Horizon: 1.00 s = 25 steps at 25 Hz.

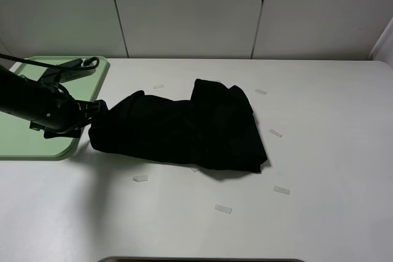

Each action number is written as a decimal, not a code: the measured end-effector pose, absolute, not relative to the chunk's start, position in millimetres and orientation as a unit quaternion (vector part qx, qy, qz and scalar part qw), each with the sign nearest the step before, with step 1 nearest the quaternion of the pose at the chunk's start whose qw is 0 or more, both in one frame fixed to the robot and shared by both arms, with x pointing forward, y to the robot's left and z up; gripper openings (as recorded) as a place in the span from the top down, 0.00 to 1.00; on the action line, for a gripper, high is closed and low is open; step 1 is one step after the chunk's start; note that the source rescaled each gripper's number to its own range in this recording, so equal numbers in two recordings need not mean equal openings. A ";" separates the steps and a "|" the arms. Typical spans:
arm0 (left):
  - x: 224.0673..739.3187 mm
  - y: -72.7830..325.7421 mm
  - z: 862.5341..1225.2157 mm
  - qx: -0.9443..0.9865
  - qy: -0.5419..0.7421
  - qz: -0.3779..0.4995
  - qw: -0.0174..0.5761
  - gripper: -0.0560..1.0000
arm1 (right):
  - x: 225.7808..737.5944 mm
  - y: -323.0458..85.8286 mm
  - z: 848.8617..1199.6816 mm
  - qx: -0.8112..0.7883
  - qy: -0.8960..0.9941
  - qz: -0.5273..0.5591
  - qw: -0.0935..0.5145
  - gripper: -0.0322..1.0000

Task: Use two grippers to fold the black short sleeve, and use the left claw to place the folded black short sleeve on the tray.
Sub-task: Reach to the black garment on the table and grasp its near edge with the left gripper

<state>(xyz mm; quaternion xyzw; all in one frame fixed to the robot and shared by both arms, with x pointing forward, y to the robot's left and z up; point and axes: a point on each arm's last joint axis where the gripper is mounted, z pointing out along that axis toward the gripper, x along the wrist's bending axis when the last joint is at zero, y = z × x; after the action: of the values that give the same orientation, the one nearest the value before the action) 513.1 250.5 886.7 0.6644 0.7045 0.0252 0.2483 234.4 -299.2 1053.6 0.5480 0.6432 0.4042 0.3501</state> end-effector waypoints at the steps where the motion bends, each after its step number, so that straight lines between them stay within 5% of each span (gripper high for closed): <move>1: 514.6 251.0 884.5 0.664 0.706 0.027 0.245 0.11 | 234.4 -299.2 1053.6 0.548 0.643 0.404 0.350 0.00; 20: 548.9 201.0 863.5 0.694 0.673 -0.014 0.255 0.12 | 234.4 -299.2 1053.6 0.548 0.643 0.404 0.350 0.00; 23: 550.3 191.7 861.7 0.695 0.670 -0.024 0.259 0.19 | 234.4 -299.2 1053.6 0.548 0.643 0.404 0.350 0.00; 25: 549.3 188.1 859.6 0.694 0.671 -0.032 0.259 0.33 | 234.4 -299.2 1053.6 0.548 0.643 0.404 0.350 0.00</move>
<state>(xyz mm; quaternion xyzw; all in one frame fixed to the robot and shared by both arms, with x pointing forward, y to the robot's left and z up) 549.3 188.1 859.6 0.6943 0.6708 -0.0317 0.2588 234.4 -299.2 1053.6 0.5480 0.6432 0.4042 0.3501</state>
